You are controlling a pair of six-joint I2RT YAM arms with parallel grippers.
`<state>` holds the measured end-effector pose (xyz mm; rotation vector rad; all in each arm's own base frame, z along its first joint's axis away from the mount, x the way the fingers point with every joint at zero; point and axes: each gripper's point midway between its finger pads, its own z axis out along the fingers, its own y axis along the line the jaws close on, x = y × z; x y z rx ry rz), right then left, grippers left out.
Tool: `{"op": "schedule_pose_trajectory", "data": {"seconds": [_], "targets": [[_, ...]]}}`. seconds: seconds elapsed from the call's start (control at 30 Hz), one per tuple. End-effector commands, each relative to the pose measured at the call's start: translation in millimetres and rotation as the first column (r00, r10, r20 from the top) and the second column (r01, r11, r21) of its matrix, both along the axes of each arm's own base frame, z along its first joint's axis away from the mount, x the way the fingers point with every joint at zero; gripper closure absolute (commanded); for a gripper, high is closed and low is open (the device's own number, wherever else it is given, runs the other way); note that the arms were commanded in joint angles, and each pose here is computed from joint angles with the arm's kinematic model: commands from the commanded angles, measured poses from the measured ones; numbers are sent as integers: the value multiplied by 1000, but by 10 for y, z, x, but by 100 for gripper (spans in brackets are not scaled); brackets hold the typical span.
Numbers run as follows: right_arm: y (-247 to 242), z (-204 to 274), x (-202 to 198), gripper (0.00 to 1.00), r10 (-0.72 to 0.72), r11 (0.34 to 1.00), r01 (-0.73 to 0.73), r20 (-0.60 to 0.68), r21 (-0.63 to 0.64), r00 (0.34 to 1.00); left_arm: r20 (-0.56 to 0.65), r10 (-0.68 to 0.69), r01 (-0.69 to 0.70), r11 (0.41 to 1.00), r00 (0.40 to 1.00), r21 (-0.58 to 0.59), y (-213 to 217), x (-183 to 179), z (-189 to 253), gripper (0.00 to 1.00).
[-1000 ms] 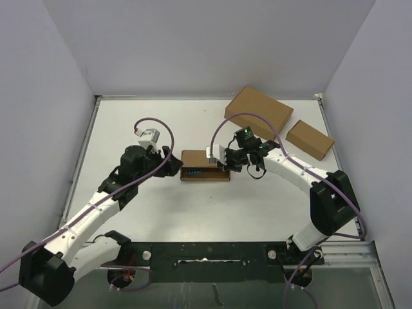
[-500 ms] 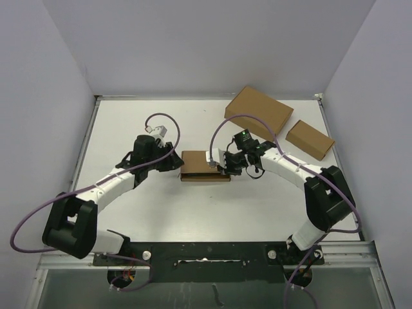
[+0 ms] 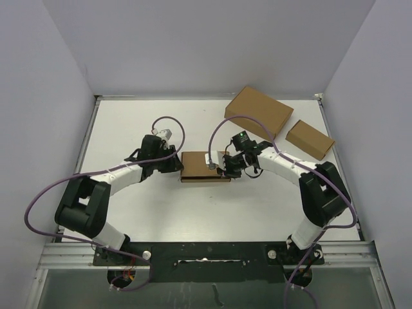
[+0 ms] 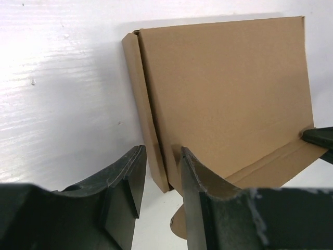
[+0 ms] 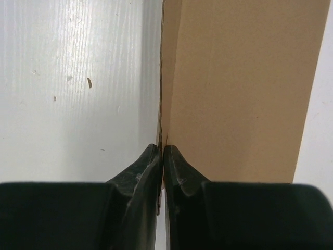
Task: Fold the paper box
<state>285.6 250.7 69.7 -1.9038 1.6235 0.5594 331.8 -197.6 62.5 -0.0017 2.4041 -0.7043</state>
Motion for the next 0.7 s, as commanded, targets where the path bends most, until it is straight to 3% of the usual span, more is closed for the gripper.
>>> {"op": "schedule_pose_trajectory", "data": {"seconds": [0.0, 0.27, 0.43, 0.57, 0.67], "targets": [[36, -20, -99, 90, 25, 1000, -26, -55, -7, 998, 34, -5, 4, 1000, 999, 19, -20, 159, 35, 69], [65, 49, -140, 68, 32, 999, -31, -84, 16, 996, -9, -16, 16, 999, 1000, 41, -34, 101, -127, 69], [102, 353, -175, 53, 30, 992, -11, -144, 129, 989, -14, -16, 17, 999, 1000, 47, -23, 95, -152, 69], [46, 657, -131, 54, -9, 963, 72, -235, 259, 972, -16, -17, 18, 999, 1000, 50, -20, 93, -163, 69], [-55, 674, -16, 74, -78, 944, 165, -296, 284, 952, -20, -20, 21, 999, 1000, 47, -25, 84, -169, 69]]}}
